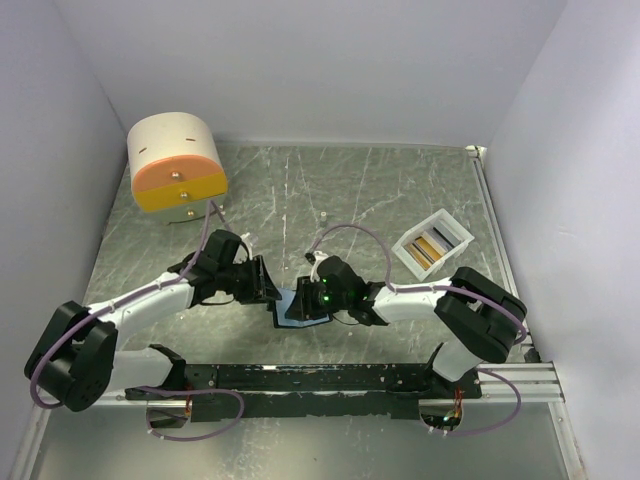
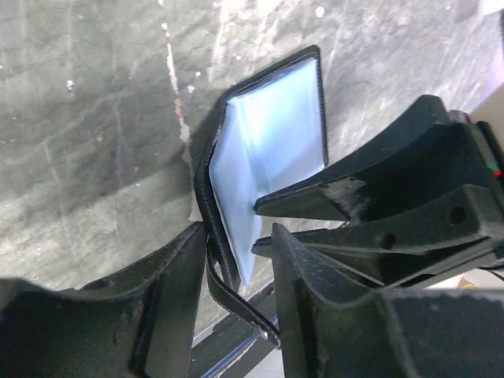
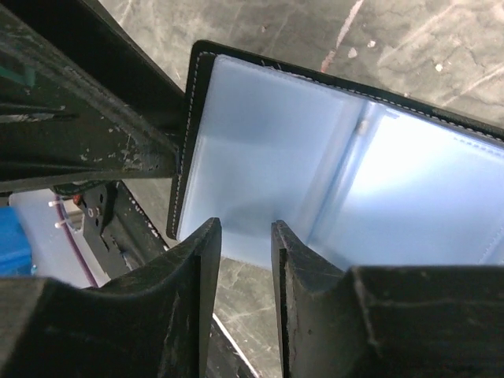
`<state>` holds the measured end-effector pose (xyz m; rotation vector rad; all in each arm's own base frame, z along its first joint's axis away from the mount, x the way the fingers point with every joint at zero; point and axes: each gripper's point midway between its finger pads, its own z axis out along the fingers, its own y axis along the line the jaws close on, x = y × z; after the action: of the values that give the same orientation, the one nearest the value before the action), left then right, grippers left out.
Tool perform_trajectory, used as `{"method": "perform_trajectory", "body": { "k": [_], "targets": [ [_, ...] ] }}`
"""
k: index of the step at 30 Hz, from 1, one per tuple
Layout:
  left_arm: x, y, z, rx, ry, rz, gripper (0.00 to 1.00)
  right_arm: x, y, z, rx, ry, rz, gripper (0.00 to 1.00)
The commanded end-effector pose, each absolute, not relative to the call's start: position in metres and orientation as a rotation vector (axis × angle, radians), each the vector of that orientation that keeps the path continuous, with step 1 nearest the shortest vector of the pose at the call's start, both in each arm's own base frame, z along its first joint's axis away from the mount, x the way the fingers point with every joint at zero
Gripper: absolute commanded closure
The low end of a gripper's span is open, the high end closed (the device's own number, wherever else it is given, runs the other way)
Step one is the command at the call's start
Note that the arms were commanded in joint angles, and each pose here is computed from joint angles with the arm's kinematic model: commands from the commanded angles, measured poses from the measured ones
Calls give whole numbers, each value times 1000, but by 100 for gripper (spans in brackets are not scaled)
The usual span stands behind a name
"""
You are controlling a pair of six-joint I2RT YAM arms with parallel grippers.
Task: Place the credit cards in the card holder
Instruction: Open the card holder at the center of the board.
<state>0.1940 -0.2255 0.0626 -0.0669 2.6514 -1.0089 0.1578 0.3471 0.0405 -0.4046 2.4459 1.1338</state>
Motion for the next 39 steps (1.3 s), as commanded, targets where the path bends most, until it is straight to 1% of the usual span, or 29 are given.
{"method": "perform_trajectory", "body": {
  "k": [1, 7, 12, 16, 18, 21, 24, 27, 32, 39],
  "targets": [
    [198, -234, 85, -31, 2565, -1105, 49, 161, 354, 52, -408, 2386, 1190, 68],
    [203, -228, 73, -29, 2593, -1019, 47, 164, 356, 52, -416, 2390, 1171, 68],
    [204, -230, 65, -31, 2601, -1032, 51, 164, 356, 52, -429, 2396, 1158, 68],
    [205, -228, 60, -46, 2602, -1011, 55, 166, 354, 50, -437, 2404, 1123, 68],
    [206, -228, 58, -43, 2616, -1002, 59, 167, 352, 50, -434, 2401, 1115, 68],
    [208, -231, 56, -33, 2622, -1011, 68, 167, 348, 49, -437, 2407, 1088, 68],
    [209, -230, 55, -41, 2626, -1000, 80, 168, 343, 47, -439, 2418, 1053, 68],
    [208, -229, 56, -32, 2626, -997, 86, 171, 338, 49, -421, 2429, 1006, 68],
    [205, -225, 53, -29, 2644, -962, 93, 179, 331, 56, -400, 2423, 927, 68],
    [202, -223, 59, -18, 2626, -973, 93, 187, 322, 41, -414, 2467, 801, 68]
  ]
}}
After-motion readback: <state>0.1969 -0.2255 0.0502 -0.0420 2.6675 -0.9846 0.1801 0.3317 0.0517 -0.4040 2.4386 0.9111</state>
